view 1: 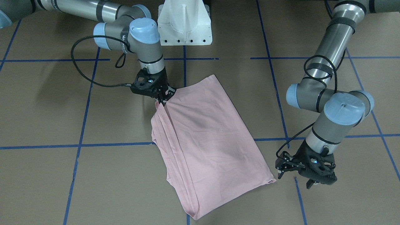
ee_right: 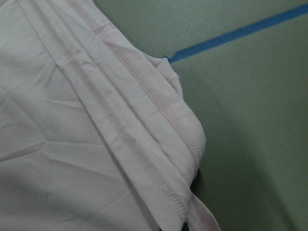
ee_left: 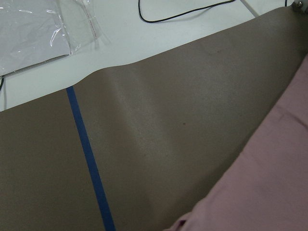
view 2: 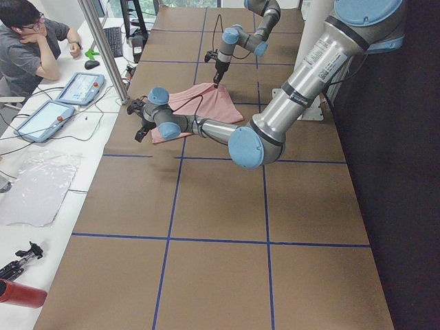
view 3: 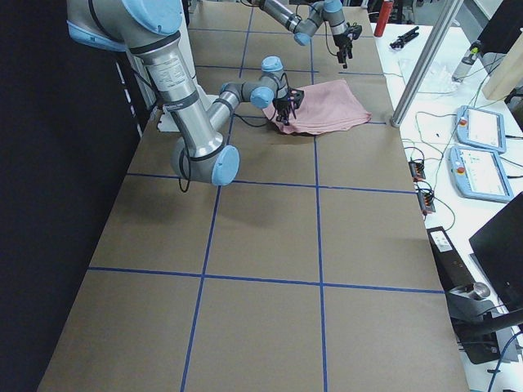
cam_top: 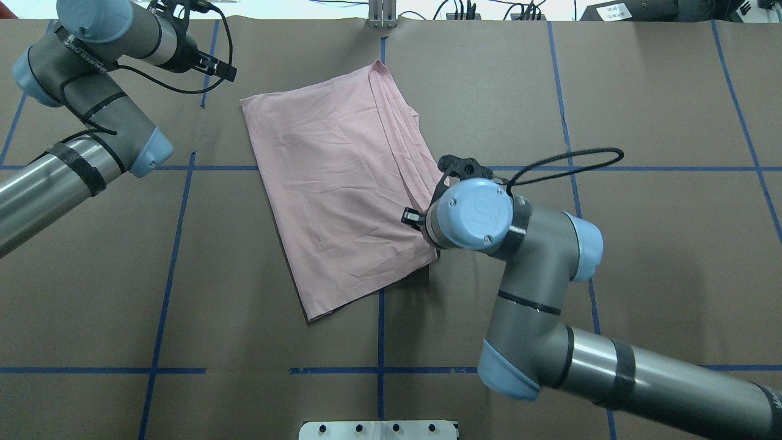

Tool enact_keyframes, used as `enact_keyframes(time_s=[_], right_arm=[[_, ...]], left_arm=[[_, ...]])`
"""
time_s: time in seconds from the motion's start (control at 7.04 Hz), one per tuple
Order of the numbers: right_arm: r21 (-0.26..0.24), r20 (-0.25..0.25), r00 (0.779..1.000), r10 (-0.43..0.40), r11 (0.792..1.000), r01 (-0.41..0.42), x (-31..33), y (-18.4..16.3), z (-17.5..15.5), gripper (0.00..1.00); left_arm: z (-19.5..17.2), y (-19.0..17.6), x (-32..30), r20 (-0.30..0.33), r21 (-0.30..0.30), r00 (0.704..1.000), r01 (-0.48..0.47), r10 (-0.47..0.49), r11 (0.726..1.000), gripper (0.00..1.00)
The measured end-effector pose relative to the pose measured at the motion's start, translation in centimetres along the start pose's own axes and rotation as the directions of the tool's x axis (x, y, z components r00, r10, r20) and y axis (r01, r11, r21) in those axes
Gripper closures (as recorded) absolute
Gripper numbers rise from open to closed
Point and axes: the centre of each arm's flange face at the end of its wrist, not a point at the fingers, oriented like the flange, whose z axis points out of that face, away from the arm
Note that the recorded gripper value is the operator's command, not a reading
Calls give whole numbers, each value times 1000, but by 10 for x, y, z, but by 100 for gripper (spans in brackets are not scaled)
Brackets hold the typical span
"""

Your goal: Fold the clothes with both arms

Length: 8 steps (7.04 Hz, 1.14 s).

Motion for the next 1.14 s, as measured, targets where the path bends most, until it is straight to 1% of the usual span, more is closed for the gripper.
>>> enact_keyframes(time_s=[0.14, 0.28, 0.43, 0.57, 0.71, 0.85, 0.99, 1.14], right_arm=[[12, 26, 999, 23, 1000, -23, 18, 45, -16, 100], [28, 43, 998, 44, 999, -45, 34, 82, -26, 100], [45, 57, 996, 65, 997, -67, 47, 112, -33, 100], [58, 68, 995, 79, 995, -83, 54, 131, -36, 100], [69, 76, 993, 86, 993, -92, 57, 140, -37, 100], [77, 78, 993, 90, 992, -96, 59, 143, -37, 100], [81, 77, 993, 90, 992, -96, 61, 144, -36, 100], [82, 78, 993, 91, 992, -98, 61, 144, -36, 100]], left_arm=[[-2, 0, 6, -8, 3, 1000, 7, -7, 1000, 0], [-4, 2, 15, -20, 6, 1000, 20, -20, 1000, 0], [-9, 9, 29, -40, 8, 998, 54, -54, 999, 0], [-24, 19, 48, -69, 5, 991, 118, -117, 993, 0], [-53, 39, 81, -105, -17, 975, 197, -198, 980, 0], [-93, 75, 130, -144, -61, 946, 283, -290, 957, 0], [-136, 117, 177, -173, -104, 907, 371, -384, 923, 0], [-169, 163, 215, -187, -143, 857, 460, -480, 877, 4]])
